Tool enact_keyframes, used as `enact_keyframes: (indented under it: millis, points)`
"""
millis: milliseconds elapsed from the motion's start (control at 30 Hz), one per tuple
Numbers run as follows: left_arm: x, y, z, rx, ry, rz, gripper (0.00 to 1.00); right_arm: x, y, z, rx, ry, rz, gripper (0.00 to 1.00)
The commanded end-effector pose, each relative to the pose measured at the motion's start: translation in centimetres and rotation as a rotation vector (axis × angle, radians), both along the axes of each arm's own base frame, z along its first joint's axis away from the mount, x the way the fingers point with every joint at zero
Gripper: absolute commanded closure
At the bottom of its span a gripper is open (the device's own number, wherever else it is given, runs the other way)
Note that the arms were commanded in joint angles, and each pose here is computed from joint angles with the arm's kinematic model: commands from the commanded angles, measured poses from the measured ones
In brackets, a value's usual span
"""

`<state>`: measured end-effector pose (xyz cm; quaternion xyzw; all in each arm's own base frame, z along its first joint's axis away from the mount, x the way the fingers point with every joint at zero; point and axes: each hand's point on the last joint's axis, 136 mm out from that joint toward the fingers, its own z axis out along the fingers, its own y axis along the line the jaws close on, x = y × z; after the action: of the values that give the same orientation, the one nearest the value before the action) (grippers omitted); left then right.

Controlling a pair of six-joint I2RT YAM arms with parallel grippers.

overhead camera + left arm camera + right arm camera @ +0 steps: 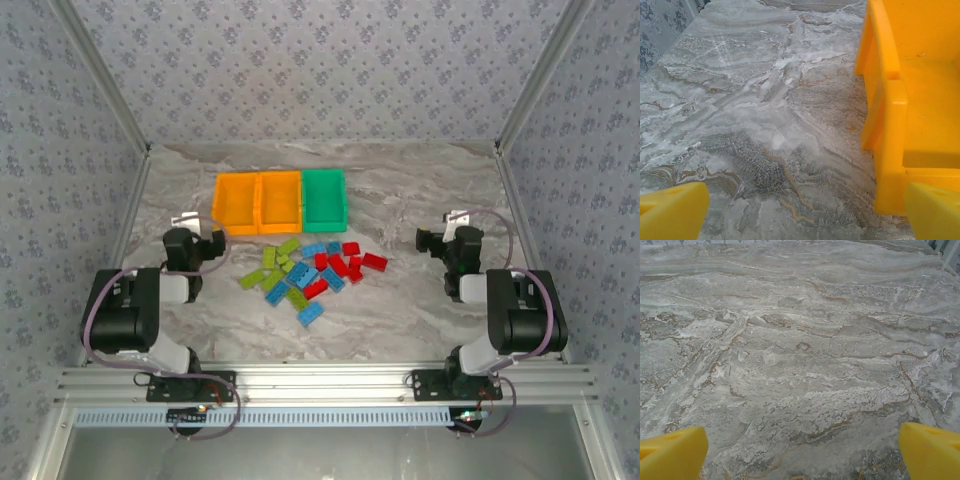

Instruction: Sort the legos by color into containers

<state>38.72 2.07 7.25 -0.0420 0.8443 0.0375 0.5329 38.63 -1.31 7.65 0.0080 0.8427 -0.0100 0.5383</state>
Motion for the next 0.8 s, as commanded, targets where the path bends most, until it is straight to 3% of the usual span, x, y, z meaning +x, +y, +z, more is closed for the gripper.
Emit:
enact_keyframes:
  millis: [0,400,533,667,767]
  points:
    - [0.9,-0.2,1.6,-0.011,-0.055,-0.009,0.01,0.5,-0.1,0.6,-0.009,-0.016,0.008,0.0]
    - [0.9,-0.2,1.7,-0.012,-0.057,-0.007,0.01,0.5,-0.1,0.7,-0.001,-0.017,0.011,0.0]
    - [0.5,0.2,2.2,-0.009,-0.082,0.014,0.01,0.4,0.2,3.5,-0.018,0.029,-0.005,0.0]
    - [-1.3,1.0,5.5,0.008,-0.064,0.105,0.01,-1.9,-0.4,10.0,0.14,0.053,-0.163,0.02]
    - [-3.3,1.1,8.4,-0.081,0.005,0.21,0.01,-4.7,2.0,13.1,0.326,0.15,-0.19,0.0]
